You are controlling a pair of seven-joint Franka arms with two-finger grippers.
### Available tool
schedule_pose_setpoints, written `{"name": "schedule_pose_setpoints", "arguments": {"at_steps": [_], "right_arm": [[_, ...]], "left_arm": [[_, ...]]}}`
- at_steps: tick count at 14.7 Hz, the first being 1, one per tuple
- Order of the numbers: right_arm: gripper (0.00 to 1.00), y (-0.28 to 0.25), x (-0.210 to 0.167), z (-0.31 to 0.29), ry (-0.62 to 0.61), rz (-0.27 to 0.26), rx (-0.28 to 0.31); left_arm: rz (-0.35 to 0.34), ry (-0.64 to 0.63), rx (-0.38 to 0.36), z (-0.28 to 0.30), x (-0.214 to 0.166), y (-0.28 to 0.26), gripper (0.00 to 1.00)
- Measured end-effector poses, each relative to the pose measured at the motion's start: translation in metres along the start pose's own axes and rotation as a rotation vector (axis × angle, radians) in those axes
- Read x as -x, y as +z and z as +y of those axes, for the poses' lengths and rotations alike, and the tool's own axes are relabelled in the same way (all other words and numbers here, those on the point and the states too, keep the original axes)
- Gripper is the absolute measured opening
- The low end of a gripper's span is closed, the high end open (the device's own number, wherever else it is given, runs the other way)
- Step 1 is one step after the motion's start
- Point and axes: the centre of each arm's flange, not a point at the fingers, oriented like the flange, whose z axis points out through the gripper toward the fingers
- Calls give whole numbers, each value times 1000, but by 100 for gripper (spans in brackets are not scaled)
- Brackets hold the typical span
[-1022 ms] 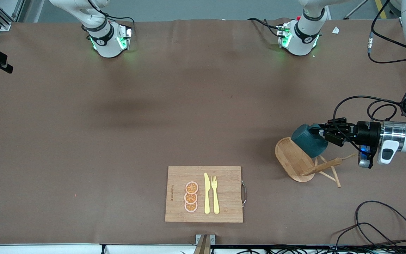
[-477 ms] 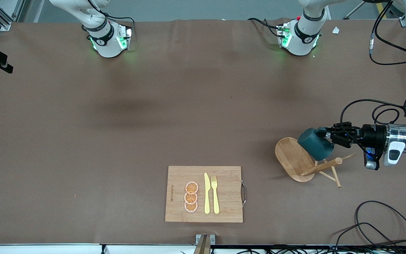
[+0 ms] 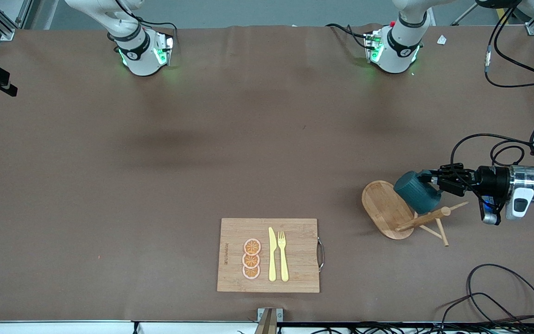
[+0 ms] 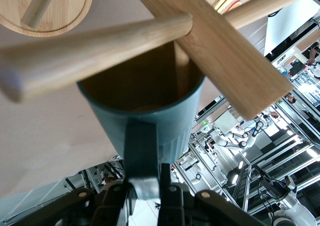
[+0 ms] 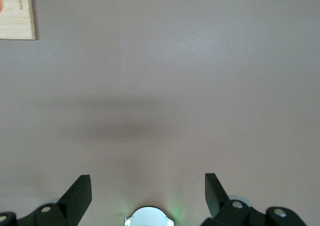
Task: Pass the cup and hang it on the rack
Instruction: 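Open the left gripper and release the mug on the rack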
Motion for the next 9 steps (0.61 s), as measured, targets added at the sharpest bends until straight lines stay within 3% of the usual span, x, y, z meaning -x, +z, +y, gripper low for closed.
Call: {"name": "schedule_pose_setpoints", "arguments": {"at_steps": [7, 9], "right_arm": [[100, 0, 0, 0, -1, 0, 0], [100, 0, 0, 0, -1, 0, 0]], "left_arm": [[15, 19, 1, 10, 8, -7, 95], [37, 6, 1, 23, 23, -16, 100]]}}
